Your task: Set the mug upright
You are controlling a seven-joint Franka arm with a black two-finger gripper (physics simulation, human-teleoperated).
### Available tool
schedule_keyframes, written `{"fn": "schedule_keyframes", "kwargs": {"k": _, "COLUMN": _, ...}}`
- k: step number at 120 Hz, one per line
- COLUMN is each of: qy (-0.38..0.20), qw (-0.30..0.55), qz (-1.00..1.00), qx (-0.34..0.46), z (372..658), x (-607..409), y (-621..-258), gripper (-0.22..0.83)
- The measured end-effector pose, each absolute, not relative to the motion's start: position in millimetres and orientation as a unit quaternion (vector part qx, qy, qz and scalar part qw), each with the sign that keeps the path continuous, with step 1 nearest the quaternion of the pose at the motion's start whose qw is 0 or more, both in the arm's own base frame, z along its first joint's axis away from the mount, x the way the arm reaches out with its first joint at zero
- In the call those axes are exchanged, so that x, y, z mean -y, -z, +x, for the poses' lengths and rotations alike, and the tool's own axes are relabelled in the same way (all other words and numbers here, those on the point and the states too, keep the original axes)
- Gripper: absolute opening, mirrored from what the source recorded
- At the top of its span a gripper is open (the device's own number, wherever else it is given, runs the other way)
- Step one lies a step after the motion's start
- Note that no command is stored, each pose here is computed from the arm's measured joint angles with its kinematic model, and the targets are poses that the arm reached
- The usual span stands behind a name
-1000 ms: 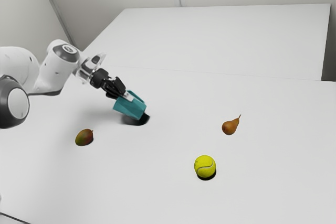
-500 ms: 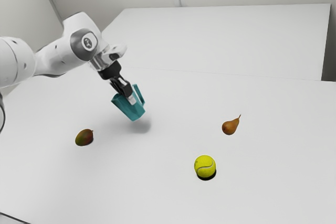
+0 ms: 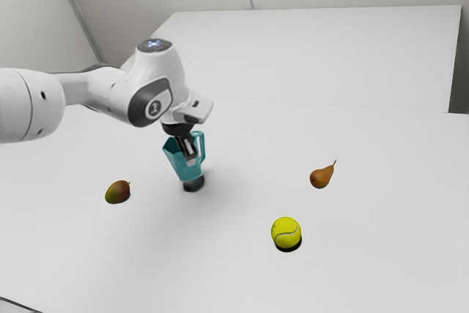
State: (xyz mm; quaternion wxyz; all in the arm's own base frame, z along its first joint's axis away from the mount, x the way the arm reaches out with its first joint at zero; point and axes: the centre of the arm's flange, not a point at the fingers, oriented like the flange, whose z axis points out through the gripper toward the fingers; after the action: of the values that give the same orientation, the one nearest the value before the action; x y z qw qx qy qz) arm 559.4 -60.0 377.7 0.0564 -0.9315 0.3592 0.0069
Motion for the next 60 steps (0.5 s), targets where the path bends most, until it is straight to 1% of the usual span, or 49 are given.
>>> {"fn": "schedule_keyframes", "kwargs": {"k": 60, "qy": -0.008, "qw": 0.063, "qz": -0.95, "qx": -0.306, "z": 554.0, "x": 90.8, "y": -358.4, "gripper": -0.17}}
